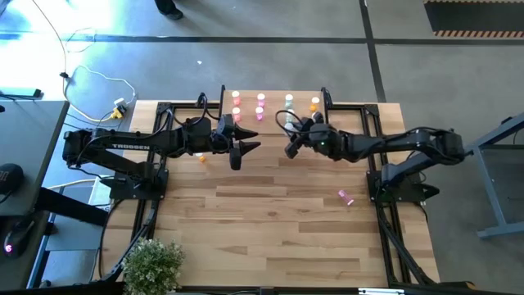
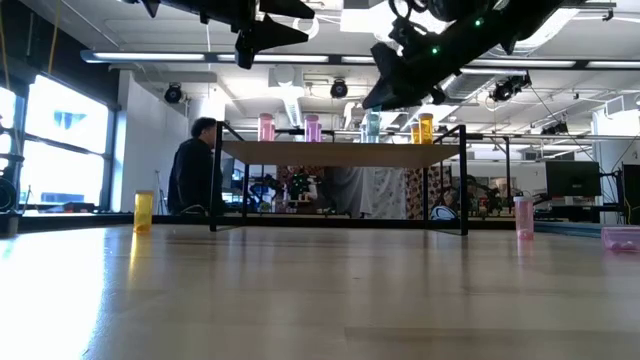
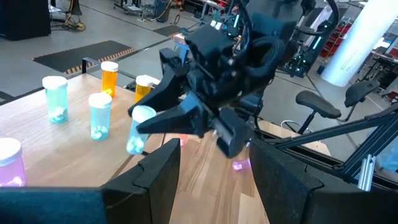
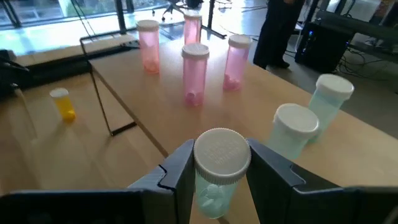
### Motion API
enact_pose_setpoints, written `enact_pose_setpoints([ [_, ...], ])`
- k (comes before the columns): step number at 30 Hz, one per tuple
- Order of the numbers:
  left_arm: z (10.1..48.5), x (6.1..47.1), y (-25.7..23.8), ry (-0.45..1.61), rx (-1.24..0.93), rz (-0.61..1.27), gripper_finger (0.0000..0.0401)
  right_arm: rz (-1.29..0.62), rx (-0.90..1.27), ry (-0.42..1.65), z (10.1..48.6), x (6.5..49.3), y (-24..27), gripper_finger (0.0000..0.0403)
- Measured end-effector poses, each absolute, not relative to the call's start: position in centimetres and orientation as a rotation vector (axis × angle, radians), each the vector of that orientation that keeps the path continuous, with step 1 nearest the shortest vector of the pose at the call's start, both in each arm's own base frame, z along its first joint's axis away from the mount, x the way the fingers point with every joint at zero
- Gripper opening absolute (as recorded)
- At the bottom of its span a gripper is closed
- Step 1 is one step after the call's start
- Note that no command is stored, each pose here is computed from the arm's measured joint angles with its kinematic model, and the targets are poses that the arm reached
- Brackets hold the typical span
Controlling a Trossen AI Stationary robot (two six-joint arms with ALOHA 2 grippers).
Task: Pick and place medicine bottles onto shelf by color
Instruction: Put the blue pill bottle aligned with the other blue pill bottles on the shelf
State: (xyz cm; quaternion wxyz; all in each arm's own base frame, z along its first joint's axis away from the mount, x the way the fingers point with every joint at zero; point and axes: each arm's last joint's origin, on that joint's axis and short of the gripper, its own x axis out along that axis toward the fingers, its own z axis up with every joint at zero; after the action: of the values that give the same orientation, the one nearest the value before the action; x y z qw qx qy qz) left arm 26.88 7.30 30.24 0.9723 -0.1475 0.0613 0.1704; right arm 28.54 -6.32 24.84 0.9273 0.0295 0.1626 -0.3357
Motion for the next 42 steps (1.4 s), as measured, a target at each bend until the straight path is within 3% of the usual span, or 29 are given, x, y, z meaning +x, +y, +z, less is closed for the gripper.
enact_pose_setpoints([
  [42,30.2,26.9,7.3,0.135,-0.273,0.343,0.0182,-0.725,0.095,0.428,24.9,29.1,-8.6,0.0117],
])
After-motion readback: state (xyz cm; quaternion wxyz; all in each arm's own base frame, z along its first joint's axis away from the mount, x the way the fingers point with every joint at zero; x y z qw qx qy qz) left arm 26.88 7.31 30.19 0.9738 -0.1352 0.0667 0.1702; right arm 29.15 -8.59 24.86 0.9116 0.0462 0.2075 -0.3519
